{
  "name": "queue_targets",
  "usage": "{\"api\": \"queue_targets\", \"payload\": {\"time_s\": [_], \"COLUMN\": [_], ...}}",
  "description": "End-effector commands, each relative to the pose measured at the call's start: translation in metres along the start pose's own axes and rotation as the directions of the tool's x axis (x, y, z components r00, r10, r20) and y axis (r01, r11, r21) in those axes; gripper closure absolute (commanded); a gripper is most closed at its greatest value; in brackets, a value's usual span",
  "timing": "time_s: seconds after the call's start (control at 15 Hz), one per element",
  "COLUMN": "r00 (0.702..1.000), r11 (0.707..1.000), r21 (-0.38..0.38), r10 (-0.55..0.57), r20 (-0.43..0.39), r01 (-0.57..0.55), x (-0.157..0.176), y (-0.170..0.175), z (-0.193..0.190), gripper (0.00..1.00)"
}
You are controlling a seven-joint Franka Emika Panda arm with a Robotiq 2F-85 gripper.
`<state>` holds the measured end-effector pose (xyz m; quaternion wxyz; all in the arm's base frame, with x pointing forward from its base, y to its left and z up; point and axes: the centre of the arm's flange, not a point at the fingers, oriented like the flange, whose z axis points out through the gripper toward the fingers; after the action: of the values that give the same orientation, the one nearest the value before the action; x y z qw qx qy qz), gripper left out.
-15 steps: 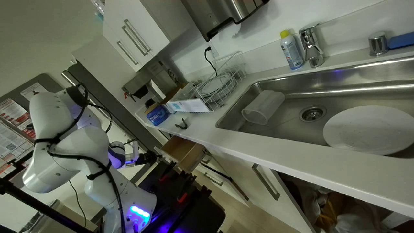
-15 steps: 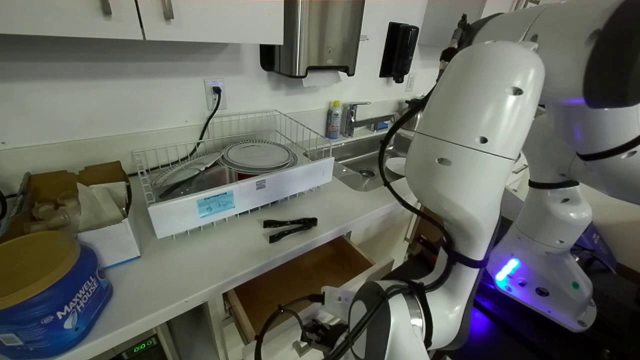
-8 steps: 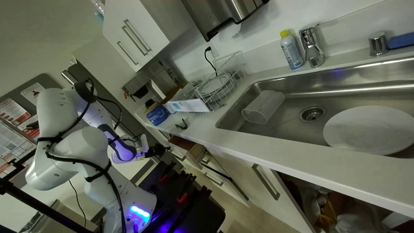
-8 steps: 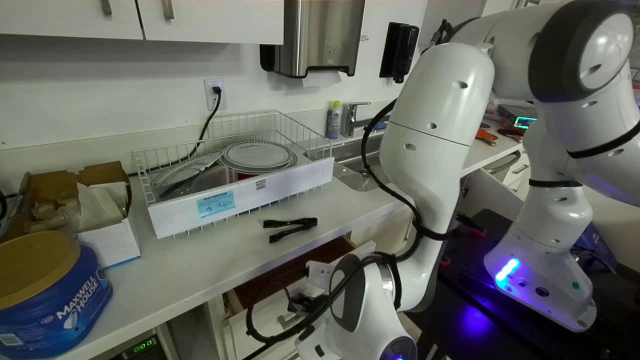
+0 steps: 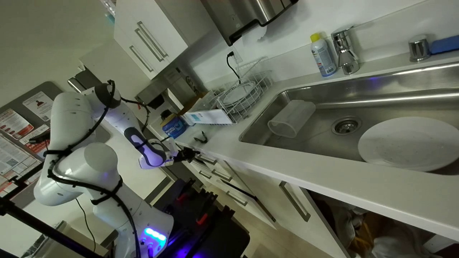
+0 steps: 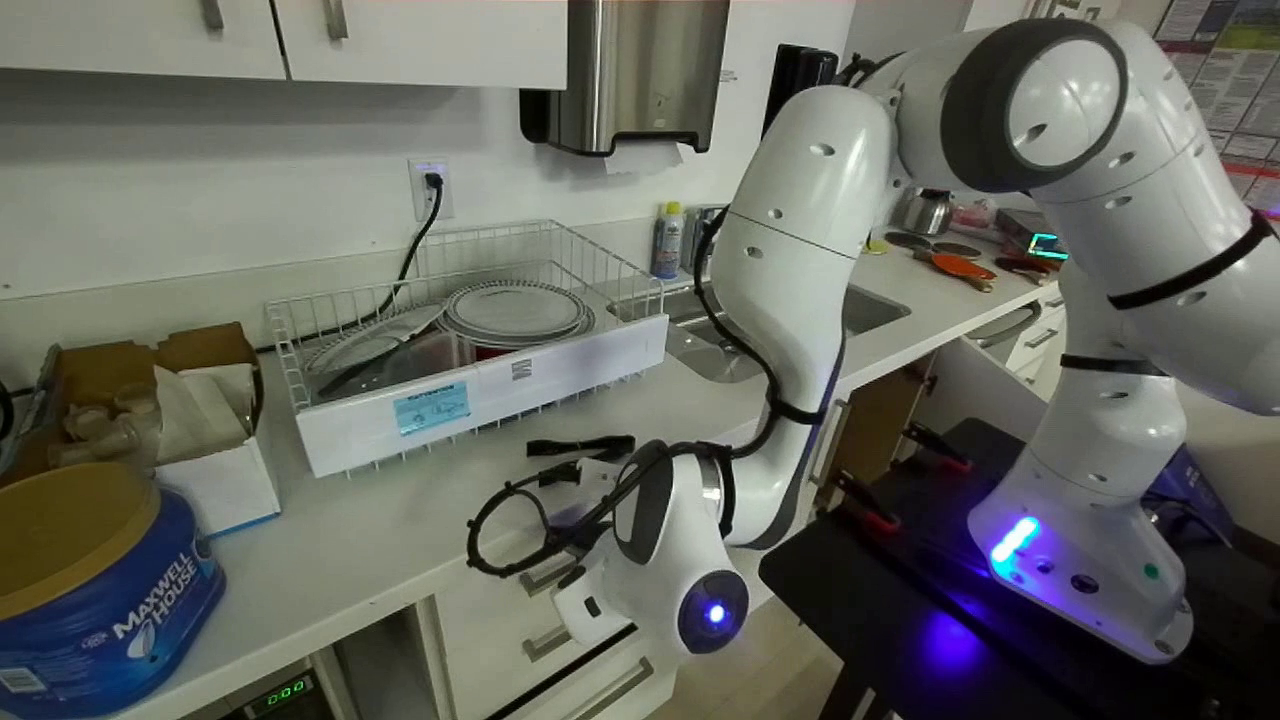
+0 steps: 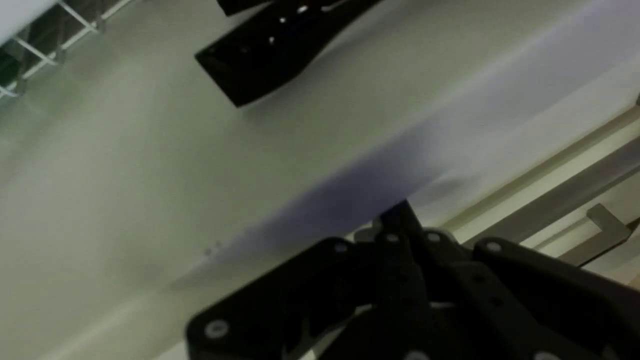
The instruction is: Remove the black tongs from the open drawer then close the drawer
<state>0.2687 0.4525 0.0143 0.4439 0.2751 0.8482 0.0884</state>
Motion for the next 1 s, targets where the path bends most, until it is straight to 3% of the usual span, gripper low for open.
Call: {"api": "queue_targets", "payload": {"time_s": [0.0, 0.27, 0.53, 0.93], "r00": [1.0, 0.994, 0.996, 0.997], "r11": [1.0, 0.994, 0.973, 0.968], "r21": [0.007, 0.095, 0.213, 0.243], "r10": [-0.001, -0.046, -0.082, -0.072], "r20": [-0.029, -0.097, -0.045, 0.031], "r01": [0.001, 0.056, 0.09, 0.062], "x": [-0.001, -0.004, -0.025, -0.052], "y": [0.027, 0.055, 0.07, 0.082], "z": [-0.025, -0.117, -0.202, -0.279], "gripper": [1.0, 1.0, 1.0, 1.0]}}
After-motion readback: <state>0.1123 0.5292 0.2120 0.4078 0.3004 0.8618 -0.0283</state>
